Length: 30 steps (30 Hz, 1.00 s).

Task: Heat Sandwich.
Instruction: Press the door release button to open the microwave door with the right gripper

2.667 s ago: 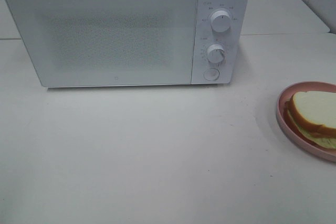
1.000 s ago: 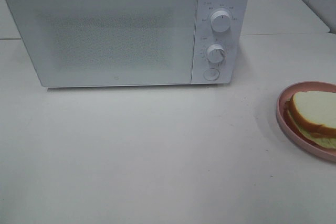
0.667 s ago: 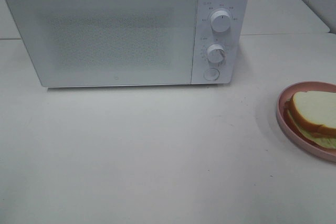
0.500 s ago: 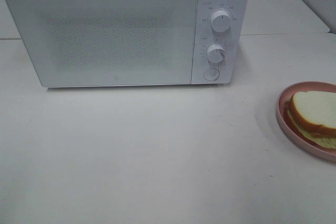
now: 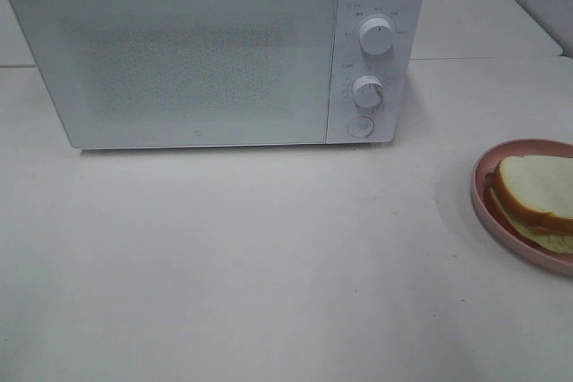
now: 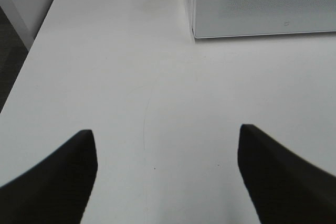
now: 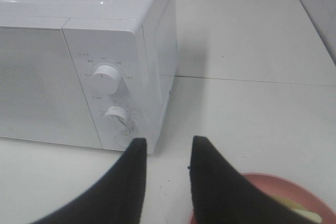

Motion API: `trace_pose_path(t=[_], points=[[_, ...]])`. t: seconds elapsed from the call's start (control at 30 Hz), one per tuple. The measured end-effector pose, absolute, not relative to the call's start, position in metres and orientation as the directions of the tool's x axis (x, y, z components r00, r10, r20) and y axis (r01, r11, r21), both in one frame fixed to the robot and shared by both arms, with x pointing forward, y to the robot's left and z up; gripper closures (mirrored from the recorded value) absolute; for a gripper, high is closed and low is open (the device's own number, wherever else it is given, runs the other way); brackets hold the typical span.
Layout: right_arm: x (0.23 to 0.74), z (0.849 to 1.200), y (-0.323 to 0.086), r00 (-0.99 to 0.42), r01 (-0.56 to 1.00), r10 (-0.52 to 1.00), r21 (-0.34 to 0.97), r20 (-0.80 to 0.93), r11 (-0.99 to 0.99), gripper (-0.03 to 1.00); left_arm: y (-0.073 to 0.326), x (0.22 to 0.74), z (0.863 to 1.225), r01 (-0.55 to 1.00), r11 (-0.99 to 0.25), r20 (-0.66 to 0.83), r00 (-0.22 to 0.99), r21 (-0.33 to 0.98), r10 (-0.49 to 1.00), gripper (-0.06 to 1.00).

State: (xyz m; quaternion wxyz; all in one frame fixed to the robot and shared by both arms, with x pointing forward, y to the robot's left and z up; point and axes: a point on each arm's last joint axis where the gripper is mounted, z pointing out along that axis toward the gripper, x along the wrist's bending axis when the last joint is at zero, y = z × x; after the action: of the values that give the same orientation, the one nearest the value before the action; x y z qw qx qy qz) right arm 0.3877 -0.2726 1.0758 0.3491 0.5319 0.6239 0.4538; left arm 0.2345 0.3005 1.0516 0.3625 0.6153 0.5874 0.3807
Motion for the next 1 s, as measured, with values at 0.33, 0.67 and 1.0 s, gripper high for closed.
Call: trace_pose_path(t=[0.33,0.67,1.0], points=[[0.421,1.061,-0.241,-0.291,0.327,0.956,0.944,0.045,0.055,0.85,0.3,0.234,1.052,0.447,-0.047,0.043,0.02,0.893,0.999,0.26],[0.443,1.044,-0.211,-0.344,0.295,0.938,0.954,0.053,0.054,0.96,0.3,0.234,1.052,0.447,-0.047,0.043,0.02,0.893,0.999,0.26],[0.462,1.014,-0.18,-0.359,0.311,0.928,0.95,0.102,0.016,0.96,0.3,0.234,1.052,0.447,-0.047,0.043,0.02,0.893,0.999,0.26]])
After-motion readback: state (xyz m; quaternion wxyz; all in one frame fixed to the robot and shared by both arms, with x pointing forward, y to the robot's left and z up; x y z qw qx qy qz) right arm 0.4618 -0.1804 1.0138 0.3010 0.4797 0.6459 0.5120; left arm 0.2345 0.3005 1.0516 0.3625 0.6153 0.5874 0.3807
